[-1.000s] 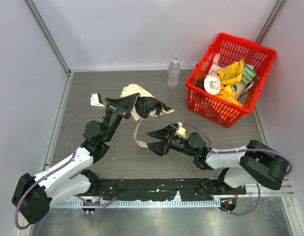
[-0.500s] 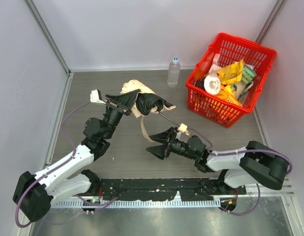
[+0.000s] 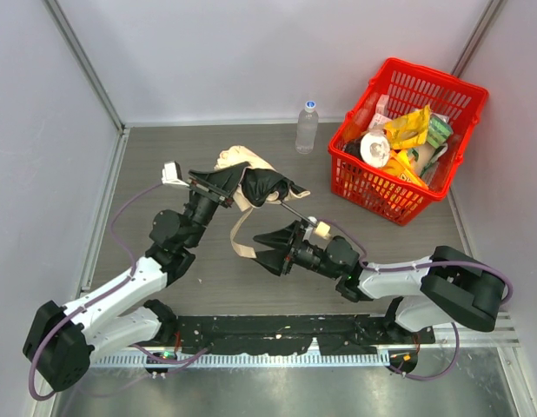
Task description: Put away the umbrella
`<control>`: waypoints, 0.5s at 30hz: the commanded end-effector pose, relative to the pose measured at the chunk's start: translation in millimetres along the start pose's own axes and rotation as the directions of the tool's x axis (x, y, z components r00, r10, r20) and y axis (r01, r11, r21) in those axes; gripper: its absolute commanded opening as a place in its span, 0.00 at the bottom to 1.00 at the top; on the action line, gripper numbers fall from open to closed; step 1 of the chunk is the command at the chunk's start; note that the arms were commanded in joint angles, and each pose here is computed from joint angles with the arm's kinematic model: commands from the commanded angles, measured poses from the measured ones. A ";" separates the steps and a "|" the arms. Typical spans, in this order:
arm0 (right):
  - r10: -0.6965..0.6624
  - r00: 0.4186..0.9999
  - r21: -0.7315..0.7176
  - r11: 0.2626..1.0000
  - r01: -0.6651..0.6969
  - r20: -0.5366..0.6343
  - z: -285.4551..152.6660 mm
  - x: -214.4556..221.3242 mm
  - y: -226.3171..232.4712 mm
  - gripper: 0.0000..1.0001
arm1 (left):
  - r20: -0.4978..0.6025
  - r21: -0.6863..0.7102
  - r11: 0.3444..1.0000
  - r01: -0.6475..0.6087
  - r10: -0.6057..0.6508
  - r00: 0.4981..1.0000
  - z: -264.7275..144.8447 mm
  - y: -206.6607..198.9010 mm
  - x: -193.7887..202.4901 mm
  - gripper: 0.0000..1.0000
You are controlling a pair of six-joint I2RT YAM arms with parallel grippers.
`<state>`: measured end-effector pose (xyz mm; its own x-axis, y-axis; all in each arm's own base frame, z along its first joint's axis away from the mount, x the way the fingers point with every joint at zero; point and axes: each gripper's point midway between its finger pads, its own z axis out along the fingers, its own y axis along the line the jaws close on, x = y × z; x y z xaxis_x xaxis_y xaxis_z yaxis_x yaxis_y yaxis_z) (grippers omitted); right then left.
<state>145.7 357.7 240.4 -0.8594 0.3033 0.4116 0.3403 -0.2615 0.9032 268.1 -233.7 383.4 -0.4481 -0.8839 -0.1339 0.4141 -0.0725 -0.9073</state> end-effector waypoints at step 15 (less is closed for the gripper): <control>0.280 0.960 -0.037 0.959 -0.280 0.017 1.3 4.4 8.5 0.62 | 0.019 0.152 0.988 0.026 -0.029 0.999 4.0 -44.3 -7.6 0.00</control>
<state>134.1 361.5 220.5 -0.8445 0.3238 0.4267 0.3738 -0.2145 0.9024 271.0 -236.0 374.0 -0.4486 -0.8825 -0.1410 0.4024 -0.0586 -0.9136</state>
